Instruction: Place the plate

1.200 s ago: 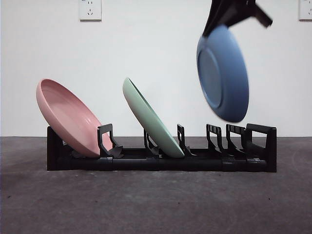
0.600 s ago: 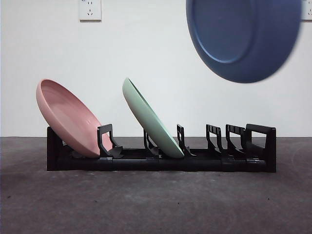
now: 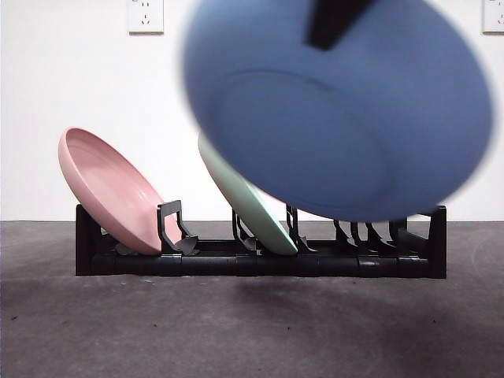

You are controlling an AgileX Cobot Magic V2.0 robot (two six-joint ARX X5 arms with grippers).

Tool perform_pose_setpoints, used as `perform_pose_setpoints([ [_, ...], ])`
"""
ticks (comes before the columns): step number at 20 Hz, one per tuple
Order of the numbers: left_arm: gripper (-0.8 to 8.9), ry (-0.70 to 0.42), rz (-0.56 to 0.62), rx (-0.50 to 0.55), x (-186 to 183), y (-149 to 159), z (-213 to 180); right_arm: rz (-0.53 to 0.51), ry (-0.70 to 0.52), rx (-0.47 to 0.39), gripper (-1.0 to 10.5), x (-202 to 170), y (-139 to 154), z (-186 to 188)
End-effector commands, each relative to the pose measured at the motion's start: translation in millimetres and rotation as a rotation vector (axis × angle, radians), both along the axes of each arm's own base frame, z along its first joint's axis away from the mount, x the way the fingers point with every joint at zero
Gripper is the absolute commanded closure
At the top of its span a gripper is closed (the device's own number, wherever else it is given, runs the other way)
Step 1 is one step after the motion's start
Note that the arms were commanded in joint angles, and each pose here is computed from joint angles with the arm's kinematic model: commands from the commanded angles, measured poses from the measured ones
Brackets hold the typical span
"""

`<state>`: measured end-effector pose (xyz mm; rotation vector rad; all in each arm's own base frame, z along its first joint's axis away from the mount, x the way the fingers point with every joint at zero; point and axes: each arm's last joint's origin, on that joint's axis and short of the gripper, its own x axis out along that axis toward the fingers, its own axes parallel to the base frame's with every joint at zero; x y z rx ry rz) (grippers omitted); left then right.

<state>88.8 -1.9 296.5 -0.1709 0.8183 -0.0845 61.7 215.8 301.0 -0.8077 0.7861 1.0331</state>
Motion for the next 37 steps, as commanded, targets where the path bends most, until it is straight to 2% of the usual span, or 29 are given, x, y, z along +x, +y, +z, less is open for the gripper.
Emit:
perform_pose_setpoints([
  [1, 4.69, -0.026, 0.000, -0.002, 0.6, 0.0, 5.9, 0.093, -0.056, -0.054, 9.4, -7.0, 21.1, -10.5],
  [7, 4.69, -0.025, 0.000, -0.002, 0.5, 0.0, 5.8, 0.119, -0.071, -0.272, 9.4, 3.4, 54.4, -59.7],
  [13, 4.69, -0.024, 0.000, -0.002, 0.5, 0.0, 5.8, 0.089, -0.071, -0.288, 9.4, 17.1, 77.7, -91.0],
  [20, 4.69, -0.024, 0.000, -0.002, 0.5, 0.0, 5.8, 0.049, -0.078, -0.374, 9.4, 26.9, 80.8, -110.7],
  [21, 4.69, -0.024, 0.000, -0.002, 0.5, 0.0, 5.8, 0.048, -0.077, -0.378, 9.3, 27.1, 80.3, -110.8],
  [23, 4.69, -0.024, 0.000, -0.002, 0.4, 0.0, 5.8, 0.050, -0.068, -0.382, 8.3, 26.8, 79.7, -111.0],
  [25, 4.69, -0.023, 0.000, -0.002, 0.4, 0.0, 5.7, 0.034, -0.063, -0.378, 7.4, 26.8, 79.6, -111.0],
  [29, 4.69, -0.023, 0.000, -0.002, 0.4, 0.0, 5.7, 0.001, -0.022, -0.327, 7.3, 25.5, 78.9, -104.4],
  [33, 4.69, -0.023, 0.000, -0.002, 0.4, 0.0, 5.7, 0.017, 0.112, -0.206, 6.4, 24.4, 74.8, -81.6],
  [37, 4.69, -0.018, 0.023, -0.028, 0.3, -0.1, 5.9, -0.091, 0.102, -0.075, 6.4, 31.5, 49.7, -42.2],
])
